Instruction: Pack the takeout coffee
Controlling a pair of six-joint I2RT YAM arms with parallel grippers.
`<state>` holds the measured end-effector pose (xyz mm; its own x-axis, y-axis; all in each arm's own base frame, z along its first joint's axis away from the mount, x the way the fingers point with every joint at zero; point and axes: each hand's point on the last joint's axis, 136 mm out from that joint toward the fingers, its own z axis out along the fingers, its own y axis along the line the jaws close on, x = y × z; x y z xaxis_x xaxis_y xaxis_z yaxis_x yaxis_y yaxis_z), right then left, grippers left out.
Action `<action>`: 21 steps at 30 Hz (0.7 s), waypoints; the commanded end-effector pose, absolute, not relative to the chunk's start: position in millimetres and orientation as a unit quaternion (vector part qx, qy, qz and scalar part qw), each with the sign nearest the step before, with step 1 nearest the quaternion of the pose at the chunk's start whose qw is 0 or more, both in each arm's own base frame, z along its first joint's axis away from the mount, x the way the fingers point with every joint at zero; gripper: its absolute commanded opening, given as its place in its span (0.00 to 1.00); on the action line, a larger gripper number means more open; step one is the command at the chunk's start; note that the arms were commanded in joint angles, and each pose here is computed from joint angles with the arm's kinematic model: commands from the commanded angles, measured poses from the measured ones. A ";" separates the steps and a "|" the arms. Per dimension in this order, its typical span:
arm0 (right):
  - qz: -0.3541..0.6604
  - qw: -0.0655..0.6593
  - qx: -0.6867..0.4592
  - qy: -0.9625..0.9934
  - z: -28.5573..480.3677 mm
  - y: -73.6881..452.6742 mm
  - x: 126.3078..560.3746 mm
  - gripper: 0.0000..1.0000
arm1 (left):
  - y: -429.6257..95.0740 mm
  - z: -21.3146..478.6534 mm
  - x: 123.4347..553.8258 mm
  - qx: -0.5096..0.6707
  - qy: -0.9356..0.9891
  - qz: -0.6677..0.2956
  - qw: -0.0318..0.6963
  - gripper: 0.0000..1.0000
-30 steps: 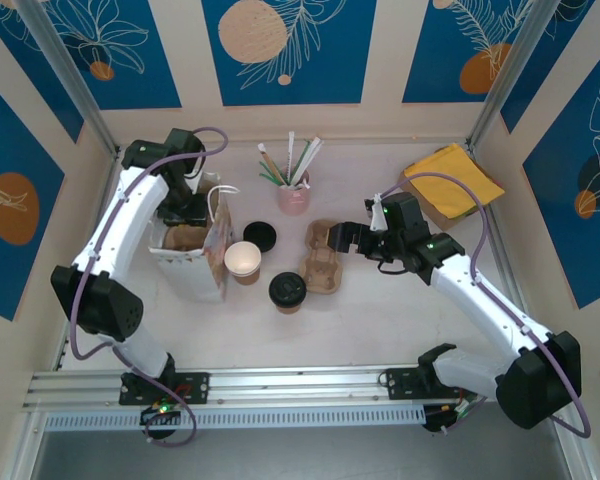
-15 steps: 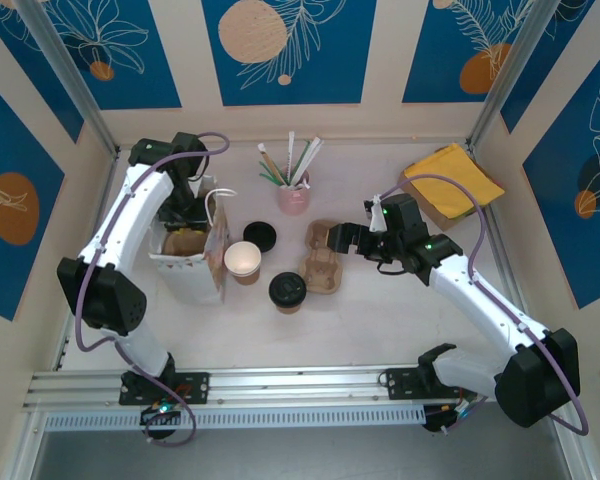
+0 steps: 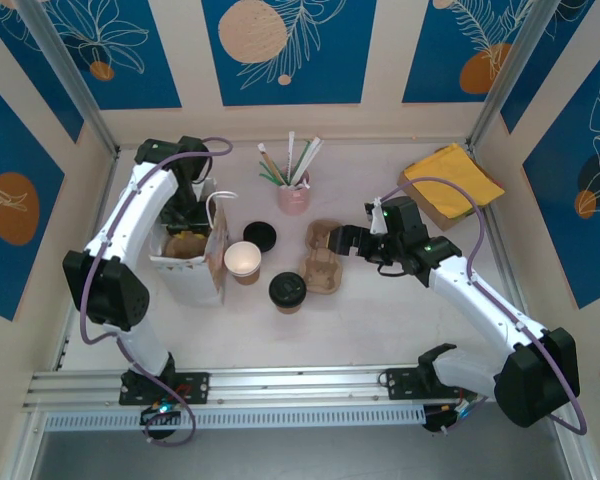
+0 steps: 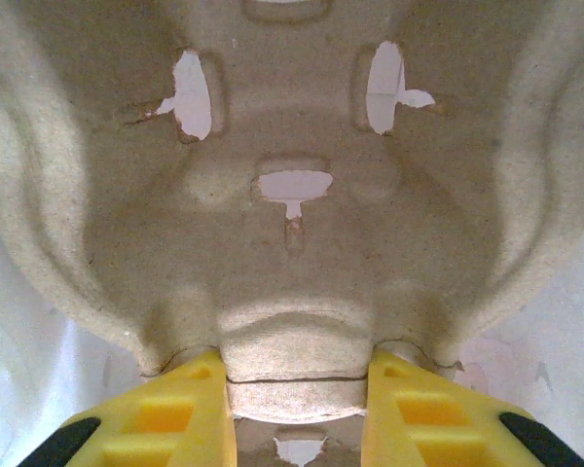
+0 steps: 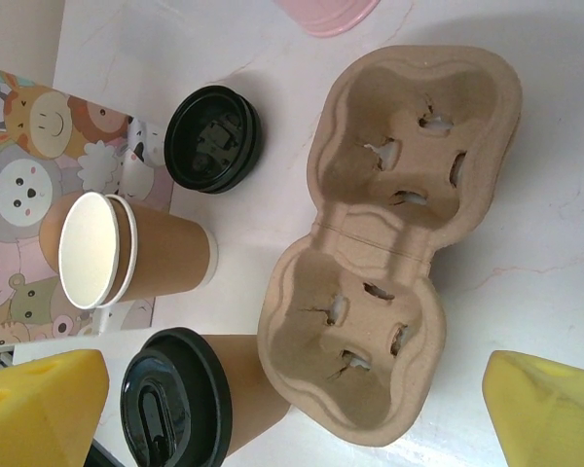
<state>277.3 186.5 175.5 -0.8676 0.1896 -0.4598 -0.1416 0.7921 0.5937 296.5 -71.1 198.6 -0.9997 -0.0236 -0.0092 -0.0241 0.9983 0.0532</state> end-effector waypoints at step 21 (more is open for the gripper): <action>0.328 0.253 0.009 0.910 170.8 185.1 275.3 0.99 | -69.3 161.9 288.0 -0.007 0.997 0.047 -0.062 0.30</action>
<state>277.7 183.7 172.4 -0.8688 0.1958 -0.4547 -0.1310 0.7948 0.5926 291.8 -69.8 169.4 -0.9958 -0.0239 0.0878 -0.0167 0.9965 0.0821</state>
